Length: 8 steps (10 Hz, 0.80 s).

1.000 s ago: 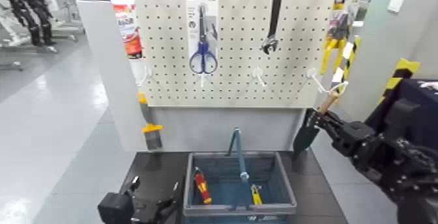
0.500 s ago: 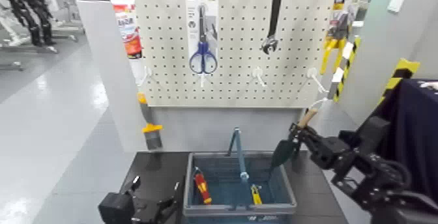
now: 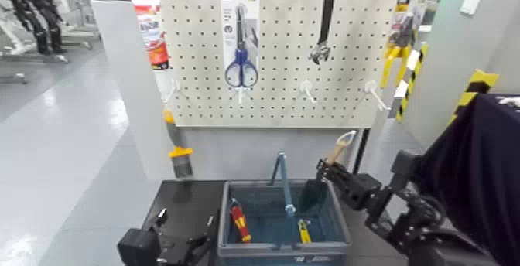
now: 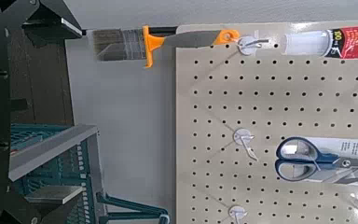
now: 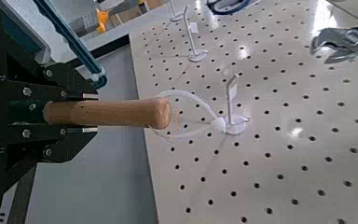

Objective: Put the tool with the wooden handle into the crate.

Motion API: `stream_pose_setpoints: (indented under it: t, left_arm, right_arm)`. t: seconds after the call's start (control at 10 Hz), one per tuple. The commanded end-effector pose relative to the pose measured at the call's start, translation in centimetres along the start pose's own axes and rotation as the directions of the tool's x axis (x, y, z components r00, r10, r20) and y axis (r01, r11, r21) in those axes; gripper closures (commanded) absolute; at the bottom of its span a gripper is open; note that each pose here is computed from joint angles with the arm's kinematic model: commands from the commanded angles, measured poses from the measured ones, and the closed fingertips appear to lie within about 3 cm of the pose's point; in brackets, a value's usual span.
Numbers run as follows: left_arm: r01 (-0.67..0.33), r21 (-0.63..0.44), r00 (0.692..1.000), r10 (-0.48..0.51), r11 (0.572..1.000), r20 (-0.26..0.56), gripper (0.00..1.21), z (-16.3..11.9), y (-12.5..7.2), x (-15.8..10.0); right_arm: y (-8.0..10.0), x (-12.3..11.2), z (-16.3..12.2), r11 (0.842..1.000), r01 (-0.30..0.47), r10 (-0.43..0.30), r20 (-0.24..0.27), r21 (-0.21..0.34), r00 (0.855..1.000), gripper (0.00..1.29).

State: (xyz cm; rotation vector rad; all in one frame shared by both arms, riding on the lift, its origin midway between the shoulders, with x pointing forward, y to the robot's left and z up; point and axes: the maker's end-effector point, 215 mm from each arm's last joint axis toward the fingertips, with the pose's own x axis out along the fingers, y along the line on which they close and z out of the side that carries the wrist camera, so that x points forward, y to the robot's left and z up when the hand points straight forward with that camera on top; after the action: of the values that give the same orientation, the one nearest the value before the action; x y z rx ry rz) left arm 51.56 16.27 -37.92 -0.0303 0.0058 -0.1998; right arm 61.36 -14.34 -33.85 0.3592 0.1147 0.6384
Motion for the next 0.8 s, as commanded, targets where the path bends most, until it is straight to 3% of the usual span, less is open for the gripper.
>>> stream_pose_setpoints:
  t: [0.1,0.5,0.8]
  left_arm:
    - [0.001,0.002,1.000,-0.001,1.000,0.003,0.13,0.1,0.0,0.1]
    - [0.006,0.004,1.000,-0.006,1.000,0.008,0.13,0.3,0.0,0.1]
    - [0.007,0.005,1.000,-0.007,1.000,0.010,0.13,0.4,0.2,0.2]
  right_arm:
    - [1.0,1.2,-2.3,1.000,-0.024,0.025,-0.047,0.018,0.999,1.27]
    - [1.9,2.7,-5.5,1.000,-0.015,0.012,-0.158,-0.015,0.987,1.27]
    - [2.1,2.9,-6.7,1.000,-0.006,0.001,-0.207,-0.023,0.978,1.26]
